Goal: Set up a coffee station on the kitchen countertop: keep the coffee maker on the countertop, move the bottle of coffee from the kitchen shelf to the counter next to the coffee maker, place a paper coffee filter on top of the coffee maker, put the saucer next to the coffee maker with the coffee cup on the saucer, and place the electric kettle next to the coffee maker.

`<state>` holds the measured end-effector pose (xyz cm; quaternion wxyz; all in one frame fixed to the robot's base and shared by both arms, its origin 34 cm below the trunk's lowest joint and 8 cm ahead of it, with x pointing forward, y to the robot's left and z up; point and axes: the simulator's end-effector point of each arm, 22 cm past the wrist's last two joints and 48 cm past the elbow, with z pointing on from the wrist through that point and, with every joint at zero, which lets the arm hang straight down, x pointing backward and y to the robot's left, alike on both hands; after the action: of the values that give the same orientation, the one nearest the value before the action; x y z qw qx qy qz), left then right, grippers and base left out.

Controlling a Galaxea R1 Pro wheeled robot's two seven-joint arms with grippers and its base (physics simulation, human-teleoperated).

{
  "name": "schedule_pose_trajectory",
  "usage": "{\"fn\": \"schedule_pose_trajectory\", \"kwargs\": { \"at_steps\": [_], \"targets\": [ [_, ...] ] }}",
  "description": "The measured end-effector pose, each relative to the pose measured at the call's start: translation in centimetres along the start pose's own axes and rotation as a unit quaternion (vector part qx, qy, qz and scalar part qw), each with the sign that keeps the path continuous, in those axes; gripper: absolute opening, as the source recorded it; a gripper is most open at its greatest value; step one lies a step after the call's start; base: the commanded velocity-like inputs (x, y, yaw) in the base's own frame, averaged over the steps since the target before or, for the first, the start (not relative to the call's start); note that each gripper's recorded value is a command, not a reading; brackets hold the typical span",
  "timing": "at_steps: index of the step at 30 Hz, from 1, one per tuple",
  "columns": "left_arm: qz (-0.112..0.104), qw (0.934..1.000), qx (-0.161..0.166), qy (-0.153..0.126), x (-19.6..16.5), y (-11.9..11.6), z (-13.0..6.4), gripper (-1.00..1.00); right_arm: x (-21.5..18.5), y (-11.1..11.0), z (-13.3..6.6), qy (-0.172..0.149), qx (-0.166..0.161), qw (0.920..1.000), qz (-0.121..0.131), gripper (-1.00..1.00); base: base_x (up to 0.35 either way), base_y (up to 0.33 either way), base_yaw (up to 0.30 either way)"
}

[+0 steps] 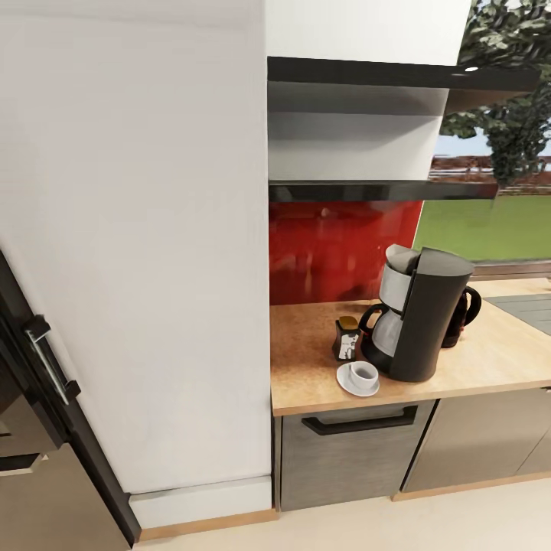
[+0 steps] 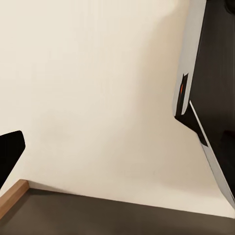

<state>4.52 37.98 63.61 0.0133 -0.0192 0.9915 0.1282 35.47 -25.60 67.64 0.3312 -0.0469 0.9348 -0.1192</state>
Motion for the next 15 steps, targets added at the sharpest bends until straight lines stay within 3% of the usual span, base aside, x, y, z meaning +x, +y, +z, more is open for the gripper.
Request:
{"fn": "schedule_pose_trajectory", "kwargs": {
  "at_steps": [2, 4, 12, 15],
  "targets": [
    [0.0, 1.0, 0.0, 0.0, 0.0, 0.0, 0.0, 1.0, 3.8, 1.4, -0.2, 0.085, -0.05, 0.995, 0.012, 1.0, 0.0, 0.0, 0.0],
    [0.0, 1.0, 0.0, 0.0, 0.0, 0.0, 0.0, 1.0, 6.3, 1.5, -0.4, 0.148, -0.09, 0.9848, 0.014, 1.0, 0.0, 0.0, 0.0],
    [0.003, 1.0, 0.0, 0.0, 0.0, 0.1, 0.0, 1.0, 10.4, -0.5, -1.7, 0.282, -0.11, 0.953, 0.008, 1.0, 0.0, 0.0, 0.0],
    [0.004, 1.0, 0.0, 0.001, 0.1, 0.1, 0.0, 1.0, 11.2, -0.6, -2.2, 0.303, -0.111, 0.9467, 0.006, 1.0, 0.0, 0.0, 0.0]
  ]
}}
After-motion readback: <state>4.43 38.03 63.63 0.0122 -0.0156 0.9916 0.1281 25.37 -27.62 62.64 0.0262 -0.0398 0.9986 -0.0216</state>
